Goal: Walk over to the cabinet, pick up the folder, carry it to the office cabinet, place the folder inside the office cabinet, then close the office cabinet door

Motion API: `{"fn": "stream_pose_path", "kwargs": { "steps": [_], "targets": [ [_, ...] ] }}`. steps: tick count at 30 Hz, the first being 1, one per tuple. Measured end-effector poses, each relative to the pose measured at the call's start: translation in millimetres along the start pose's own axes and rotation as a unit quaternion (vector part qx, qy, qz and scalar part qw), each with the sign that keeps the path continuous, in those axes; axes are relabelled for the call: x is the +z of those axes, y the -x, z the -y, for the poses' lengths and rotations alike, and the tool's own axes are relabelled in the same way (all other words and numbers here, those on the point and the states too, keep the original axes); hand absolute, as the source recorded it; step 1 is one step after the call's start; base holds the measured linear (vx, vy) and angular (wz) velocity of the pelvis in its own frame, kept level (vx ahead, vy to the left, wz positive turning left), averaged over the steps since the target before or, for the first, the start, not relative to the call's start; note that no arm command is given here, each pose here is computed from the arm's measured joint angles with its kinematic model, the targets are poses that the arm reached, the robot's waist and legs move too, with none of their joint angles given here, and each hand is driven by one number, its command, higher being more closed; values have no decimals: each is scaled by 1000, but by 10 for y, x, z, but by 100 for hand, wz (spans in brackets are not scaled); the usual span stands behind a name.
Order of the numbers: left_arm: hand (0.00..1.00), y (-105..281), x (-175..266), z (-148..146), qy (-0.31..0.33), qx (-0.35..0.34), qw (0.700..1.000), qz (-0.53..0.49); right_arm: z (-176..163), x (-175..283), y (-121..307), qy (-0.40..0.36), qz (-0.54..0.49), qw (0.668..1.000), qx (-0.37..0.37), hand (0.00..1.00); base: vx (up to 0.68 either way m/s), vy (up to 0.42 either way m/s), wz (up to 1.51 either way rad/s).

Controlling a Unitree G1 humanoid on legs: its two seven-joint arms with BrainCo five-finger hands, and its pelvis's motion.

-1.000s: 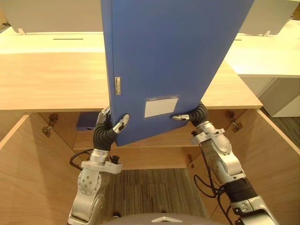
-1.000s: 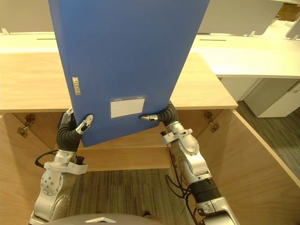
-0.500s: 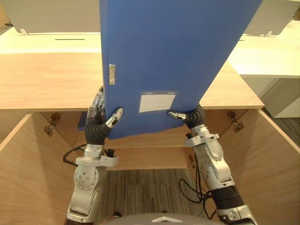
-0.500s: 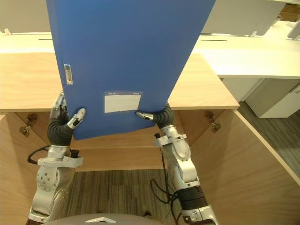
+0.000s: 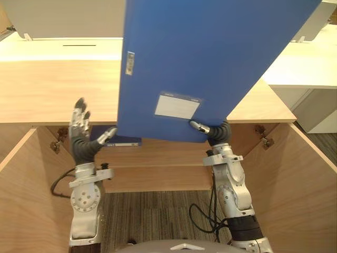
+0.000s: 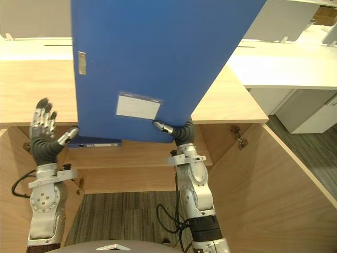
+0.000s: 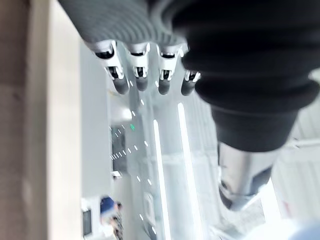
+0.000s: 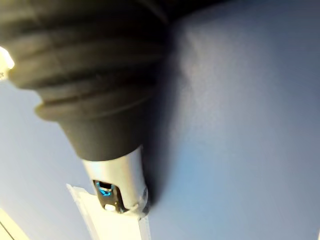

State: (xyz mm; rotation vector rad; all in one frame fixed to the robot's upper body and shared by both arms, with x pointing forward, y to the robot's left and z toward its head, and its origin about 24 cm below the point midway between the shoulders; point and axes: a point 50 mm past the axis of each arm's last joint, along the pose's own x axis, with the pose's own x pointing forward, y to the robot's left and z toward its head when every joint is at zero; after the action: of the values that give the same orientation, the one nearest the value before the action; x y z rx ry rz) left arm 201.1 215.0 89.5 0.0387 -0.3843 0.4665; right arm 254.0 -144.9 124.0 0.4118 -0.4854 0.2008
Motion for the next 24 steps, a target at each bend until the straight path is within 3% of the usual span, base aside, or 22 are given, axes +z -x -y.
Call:
{"fn": "stream_pose_path", "kwargs": {
  "steps": [6,15,19,24],
  "targets": [
    [0,262,-416,-485,-59,107,985,-124,224,50,135,16,6,998,-54,100,-2,-2,8],
    [0,768,-937,-727,-87,151,942,-287,190,-21,198,27,-17,998,-47,100,-11,-18,6],
    [0,1288,-1370,-812,-120,127,883,-435,95,-159,273,45,-62,997,-13,100,3,-22,9],
    [0,1752,-1592,-884,-148,84,821,-545,-8,-339,329,71,-113,990,35,100,-7,-6,0]
  ]
}}
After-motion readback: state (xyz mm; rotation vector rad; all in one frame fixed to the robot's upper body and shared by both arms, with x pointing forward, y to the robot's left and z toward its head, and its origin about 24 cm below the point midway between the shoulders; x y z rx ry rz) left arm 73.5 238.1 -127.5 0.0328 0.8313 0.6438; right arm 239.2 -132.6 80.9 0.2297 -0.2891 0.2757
